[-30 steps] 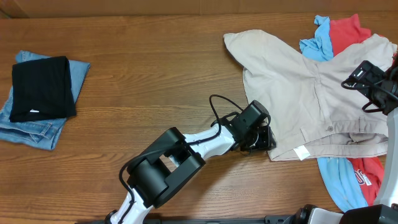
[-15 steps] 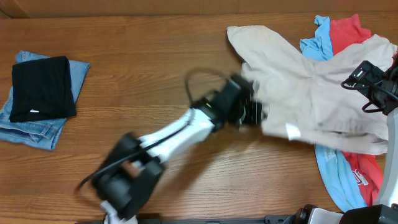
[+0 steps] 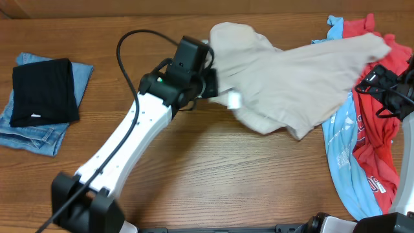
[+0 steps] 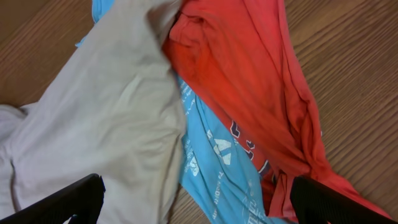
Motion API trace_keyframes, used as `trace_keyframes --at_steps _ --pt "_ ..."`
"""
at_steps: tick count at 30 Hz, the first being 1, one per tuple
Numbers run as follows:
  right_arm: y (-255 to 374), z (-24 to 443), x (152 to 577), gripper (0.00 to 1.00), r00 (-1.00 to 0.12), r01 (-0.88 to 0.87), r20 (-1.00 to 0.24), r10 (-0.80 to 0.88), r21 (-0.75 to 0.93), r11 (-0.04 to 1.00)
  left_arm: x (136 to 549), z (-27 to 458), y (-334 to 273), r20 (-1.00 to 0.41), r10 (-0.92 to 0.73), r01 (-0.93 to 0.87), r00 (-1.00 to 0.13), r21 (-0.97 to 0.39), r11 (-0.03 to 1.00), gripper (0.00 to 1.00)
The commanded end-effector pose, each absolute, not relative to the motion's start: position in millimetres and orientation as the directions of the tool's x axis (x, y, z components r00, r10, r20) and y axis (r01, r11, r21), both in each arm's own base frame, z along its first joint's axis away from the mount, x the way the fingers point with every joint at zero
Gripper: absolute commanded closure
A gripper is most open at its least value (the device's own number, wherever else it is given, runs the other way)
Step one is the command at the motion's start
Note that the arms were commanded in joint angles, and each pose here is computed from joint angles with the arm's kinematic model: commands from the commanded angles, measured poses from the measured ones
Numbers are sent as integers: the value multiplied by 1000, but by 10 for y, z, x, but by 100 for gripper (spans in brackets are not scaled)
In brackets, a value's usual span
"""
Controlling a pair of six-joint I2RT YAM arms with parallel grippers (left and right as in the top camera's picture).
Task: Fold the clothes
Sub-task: 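Drag the shorts leftward to the table center with the left gripper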
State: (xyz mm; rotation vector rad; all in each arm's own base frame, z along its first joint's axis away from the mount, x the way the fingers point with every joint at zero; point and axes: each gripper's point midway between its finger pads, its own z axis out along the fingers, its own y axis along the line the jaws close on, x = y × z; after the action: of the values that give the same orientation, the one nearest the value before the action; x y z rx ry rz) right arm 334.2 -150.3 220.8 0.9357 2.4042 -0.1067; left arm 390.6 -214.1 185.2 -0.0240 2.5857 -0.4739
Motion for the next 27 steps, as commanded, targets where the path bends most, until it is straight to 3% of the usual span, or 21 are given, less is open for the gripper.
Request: trace_keyframes --at_steps 1,4,9,10,13,14,17,21,25,27 --pt "-1508 2197 3345 0 -605 646 -520 603 122 753 4188 1704 -1301 -555 -29 -34 -831 -1 999 96" --pt "-1509 2129 3350 0 -616 648 -502 608 116 752 4383 1713 -806 -588 -66 -132 -806 70 989 96" --pt "-1485 2084 3373 0 -624 642 -487 611 127 756 4800 2001 -141 -719 -159 -266 -677 37 963 95" --pt "-1485 2084 3373 0 -624 642 -487 611 126 756 4827 2033 -33 -728 -178 -288 -662 28 957 87" --pt "-1485 2084 3373 0 -624 642 -486 611 126 756 4832 2050 210 -724 -223 -329 -653 5 944 8" --pt "-1484 2084 3372 0 -625 641 -486 610 126 757 4792 2011 241 -703 -236 -326 -671 -6 945 0" --pt "-1481 2078 3363 0 -628 641 -483 610 124 757 4603 1808 40 -591 -281 -277 -757 -99 956 0" --pt "-1481 2079 3364 0 -628 641 -483 610 124 758 4061 1540 -665 -296 -293 -196 -909 -316 928 0" --pt "-1481 2079 3364 0 -628 641 -483 610 124 757 3689 1304 -1194 -214 -142 -84 -966 -259 962 0" --pt "-1481 2078 3364 0 -628 641 -483 610 124 757 3498 1118 -1552 -208 -30 20 -978 -234 972 7"
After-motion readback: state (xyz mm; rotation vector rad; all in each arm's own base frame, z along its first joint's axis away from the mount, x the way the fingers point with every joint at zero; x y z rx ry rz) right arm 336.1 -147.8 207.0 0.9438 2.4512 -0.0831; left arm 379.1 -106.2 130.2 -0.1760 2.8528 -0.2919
